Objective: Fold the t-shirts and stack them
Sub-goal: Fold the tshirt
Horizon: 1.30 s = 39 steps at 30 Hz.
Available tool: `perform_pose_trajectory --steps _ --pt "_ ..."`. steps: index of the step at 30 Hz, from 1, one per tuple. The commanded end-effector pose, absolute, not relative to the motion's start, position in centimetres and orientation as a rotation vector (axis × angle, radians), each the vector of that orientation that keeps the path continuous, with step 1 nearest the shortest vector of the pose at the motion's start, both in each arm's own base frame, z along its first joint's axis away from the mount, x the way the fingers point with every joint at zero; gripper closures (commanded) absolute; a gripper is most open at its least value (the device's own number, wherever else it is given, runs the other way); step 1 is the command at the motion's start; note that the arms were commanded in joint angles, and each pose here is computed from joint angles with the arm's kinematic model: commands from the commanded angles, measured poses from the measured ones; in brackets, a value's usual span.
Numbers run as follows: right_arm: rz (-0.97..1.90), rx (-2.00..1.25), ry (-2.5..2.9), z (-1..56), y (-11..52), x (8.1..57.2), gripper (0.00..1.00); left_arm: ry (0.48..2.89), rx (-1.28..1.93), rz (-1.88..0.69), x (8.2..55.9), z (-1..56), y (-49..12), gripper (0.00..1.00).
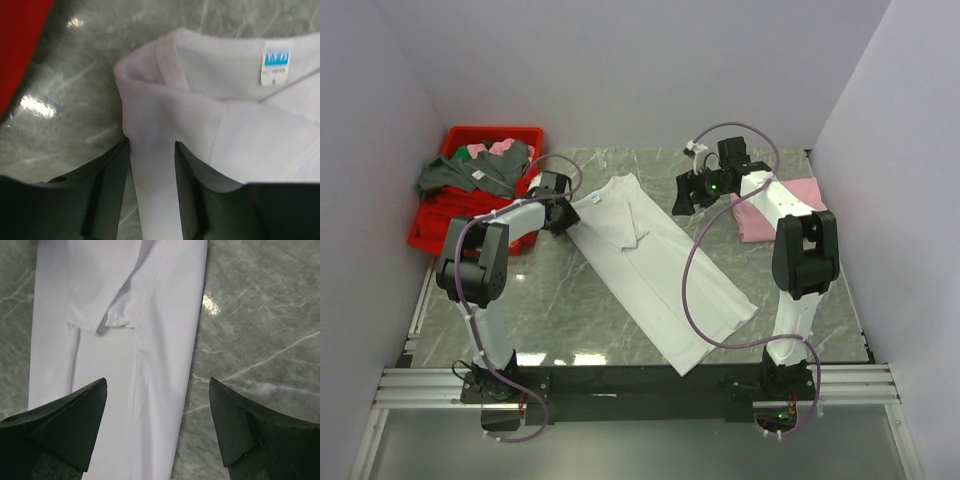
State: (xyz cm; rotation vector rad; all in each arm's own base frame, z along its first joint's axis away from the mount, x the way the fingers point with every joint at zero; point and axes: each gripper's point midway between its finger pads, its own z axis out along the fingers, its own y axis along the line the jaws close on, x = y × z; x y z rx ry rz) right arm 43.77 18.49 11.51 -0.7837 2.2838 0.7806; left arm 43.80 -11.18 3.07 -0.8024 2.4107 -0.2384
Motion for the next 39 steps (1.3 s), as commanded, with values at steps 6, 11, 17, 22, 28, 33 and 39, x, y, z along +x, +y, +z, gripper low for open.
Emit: perform_pose_trajectory --steps 6,11,17,22,28,33,39 --pt "0.754 -0.719 2.181 14.6 18.3 44.8 0.11 2.462 -0.823 -0.127 46.1 1.6 -8.9 0.66" --pt "0.755 -0.701 2.176 15.3 18.6 45.7 0.11 2.518 -0.717 -0.241 50.4 1.4 -10.0 0.76" --pt "0.699 -0.691 2.128 16.4 18.5 46.4 0.11 2.494 -0.64 -0.345 55.8 1.8 -11.1 0.86" --pt "0.638 -0.731 2.053 18.9 18.2 45.7 0.1 2.437 -0.537 -0.552 60.5 4.2 -13.5 0.82" --pt "0.505 -0.868 1.851 23.8 16.9 42.3 0.09 2.256 -0.362 -0.626 59.8 13.5 -13.9 0.69" --pt "0.4 -0.855 1.659 25.9 15.9 39.7 0.08 1.941 -0.258 -0.405 54.6 25.8 -9.5 0.48" --pt "0.821 -1.414 1.533 19.6 18.9 30.0 0.18 1.725 0.123 -0.534 44.5 29.9 -11.2 0.01"
